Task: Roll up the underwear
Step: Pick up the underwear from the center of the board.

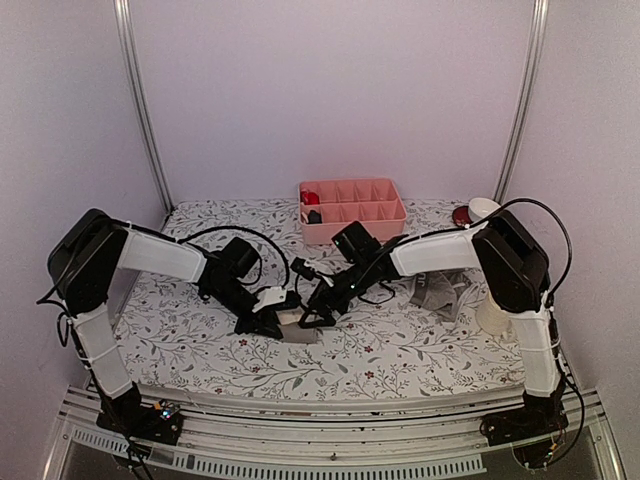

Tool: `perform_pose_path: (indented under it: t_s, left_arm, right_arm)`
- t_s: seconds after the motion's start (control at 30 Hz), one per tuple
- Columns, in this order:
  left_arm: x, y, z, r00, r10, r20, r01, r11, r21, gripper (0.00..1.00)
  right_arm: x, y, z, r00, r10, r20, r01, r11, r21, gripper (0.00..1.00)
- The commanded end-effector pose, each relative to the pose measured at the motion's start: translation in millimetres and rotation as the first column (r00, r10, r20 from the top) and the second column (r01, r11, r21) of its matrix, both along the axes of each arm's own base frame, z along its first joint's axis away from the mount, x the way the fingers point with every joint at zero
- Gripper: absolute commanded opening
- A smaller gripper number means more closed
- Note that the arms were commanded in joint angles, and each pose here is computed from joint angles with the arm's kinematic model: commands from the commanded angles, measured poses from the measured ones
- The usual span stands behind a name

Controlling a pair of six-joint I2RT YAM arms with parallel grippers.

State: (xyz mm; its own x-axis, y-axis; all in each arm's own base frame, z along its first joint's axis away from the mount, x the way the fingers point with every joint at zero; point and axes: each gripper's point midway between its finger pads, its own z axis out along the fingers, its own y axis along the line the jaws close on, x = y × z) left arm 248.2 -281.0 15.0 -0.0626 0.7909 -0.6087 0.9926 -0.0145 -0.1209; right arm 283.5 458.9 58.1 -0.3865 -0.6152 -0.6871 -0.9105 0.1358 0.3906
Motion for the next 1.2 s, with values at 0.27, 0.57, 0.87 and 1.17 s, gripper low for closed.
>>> perform_pose_path:
  t_s: [0.27,0.57,0.87,1.17]
  left_arm:
    - [-10,24,-29,0.995,0.055,-0.083,-0.044,0.991,0.129,0.0]
    - [-8,25,-32,0.994,0.067,-0.088,-0.055,0.989,0.137,0.0]
    - [-4,26,-32,0.993,0.082,-0.09,-0.069,0.988,0.139,0.0]
    - [2,28,-21,0.992,0.102,-0.075,-0.095,0.991,0.097,0.07]
  right_arm:
    - [-26,14,-20,0.989,0.112,-0.096,-0.111,0.994,0.015,0.99]
    - [-30,21,-25,0.986,0.156,-0.061,-0.156,0.988,0.006,0.86]
    - [-41,26,-41,0.974,0.209,-0.086,-0.212,0.977,-0.034,0.44]
    - [-37,24,-27,0.98,0.201,-0.004,-0.2,0.977,-0.071,0.03]
